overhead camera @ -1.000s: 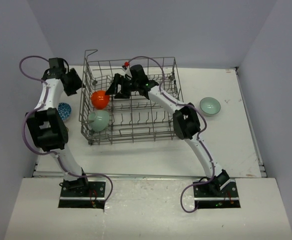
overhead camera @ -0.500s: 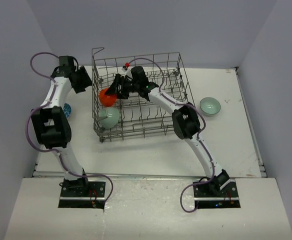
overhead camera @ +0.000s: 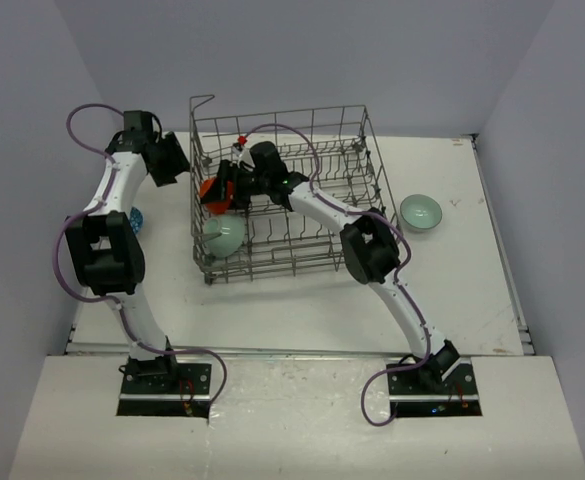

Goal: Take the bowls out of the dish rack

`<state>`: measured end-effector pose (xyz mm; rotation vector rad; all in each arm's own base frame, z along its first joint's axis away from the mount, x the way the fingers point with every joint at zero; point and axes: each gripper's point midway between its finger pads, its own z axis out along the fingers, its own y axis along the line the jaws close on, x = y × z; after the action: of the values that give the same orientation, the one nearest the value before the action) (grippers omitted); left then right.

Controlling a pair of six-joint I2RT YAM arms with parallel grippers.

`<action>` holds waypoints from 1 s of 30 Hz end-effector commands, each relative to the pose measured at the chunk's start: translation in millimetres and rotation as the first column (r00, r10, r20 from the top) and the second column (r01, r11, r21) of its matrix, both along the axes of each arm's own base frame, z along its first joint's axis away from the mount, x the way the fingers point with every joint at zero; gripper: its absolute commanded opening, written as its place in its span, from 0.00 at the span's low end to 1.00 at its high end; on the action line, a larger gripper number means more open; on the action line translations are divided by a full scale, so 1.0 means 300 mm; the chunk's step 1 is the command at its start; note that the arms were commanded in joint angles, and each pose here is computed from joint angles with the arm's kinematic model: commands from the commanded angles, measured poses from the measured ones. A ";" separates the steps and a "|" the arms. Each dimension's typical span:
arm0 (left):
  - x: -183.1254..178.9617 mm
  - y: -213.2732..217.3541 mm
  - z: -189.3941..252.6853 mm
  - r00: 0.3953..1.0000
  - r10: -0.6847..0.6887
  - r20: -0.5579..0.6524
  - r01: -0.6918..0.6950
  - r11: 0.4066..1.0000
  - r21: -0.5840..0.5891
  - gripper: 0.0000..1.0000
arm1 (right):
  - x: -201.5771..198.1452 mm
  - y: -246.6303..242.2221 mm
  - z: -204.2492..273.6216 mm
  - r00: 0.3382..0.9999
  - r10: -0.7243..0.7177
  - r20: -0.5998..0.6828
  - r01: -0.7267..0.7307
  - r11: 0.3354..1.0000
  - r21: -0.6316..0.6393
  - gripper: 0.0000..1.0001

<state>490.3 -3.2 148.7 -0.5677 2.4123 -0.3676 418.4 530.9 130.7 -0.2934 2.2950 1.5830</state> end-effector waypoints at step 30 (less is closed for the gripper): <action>0.056 -0.078 0.038 0.993 -0.106 0.043 0.109 0.991 -0.080 0.60 | 0.140 -0.022 0.130 0.997 -0.067 0.049 0.057 0.983 0.175 0.43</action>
<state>498.7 -7.6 144.9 -0.5262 2.4342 -0.4179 463.8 517.8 144.2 -0.1749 2.1802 1.6327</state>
